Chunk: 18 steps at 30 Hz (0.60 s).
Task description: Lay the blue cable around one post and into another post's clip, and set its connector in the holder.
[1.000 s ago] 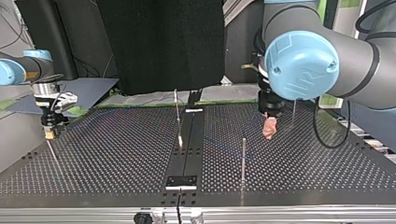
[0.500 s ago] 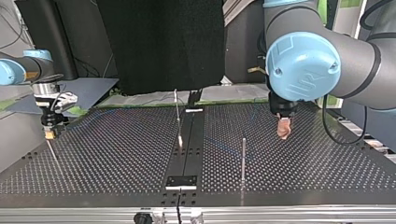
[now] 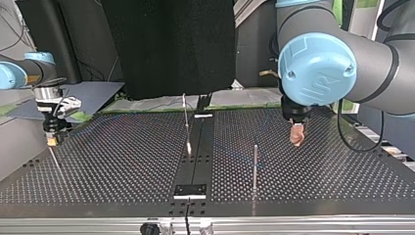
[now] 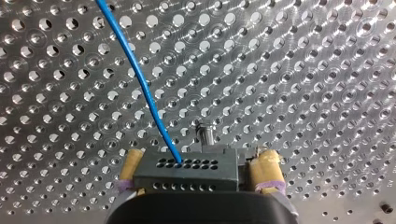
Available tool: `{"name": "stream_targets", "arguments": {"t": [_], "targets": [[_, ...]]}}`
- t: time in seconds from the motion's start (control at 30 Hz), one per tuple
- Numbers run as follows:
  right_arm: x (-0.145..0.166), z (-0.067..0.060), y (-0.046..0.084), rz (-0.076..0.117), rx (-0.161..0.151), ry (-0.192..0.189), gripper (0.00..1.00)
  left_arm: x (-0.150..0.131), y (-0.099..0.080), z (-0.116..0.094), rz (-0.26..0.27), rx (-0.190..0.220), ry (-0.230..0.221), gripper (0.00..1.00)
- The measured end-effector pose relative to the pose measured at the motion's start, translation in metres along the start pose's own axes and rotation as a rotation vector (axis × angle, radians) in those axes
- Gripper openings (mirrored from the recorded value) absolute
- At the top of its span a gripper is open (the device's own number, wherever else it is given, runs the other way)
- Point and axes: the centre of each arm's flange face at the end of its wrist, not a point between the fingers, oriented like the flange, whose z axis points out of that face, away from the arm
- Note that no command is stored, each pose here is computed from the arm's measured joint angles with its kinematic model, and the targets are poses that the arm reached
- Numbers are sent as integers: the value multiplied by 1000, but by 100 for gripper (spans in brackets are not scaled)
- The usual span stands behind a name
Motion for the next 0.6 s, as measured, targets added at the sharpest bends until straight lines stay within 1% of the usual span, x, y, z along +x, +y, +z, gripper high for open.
{"name": "stream_targets", "arguments": {"t": [0.13,0.37,0.6], "targets": [[0,0,0,0,0,0,98,0,-1,0,16,8,-1,100],[0,0,0,0,0,0,98,-2,1,-3,46,-1,-9,100],[0,0,0,0,0,0,98,-4,4,-5,54,-5,-16,100]]}}
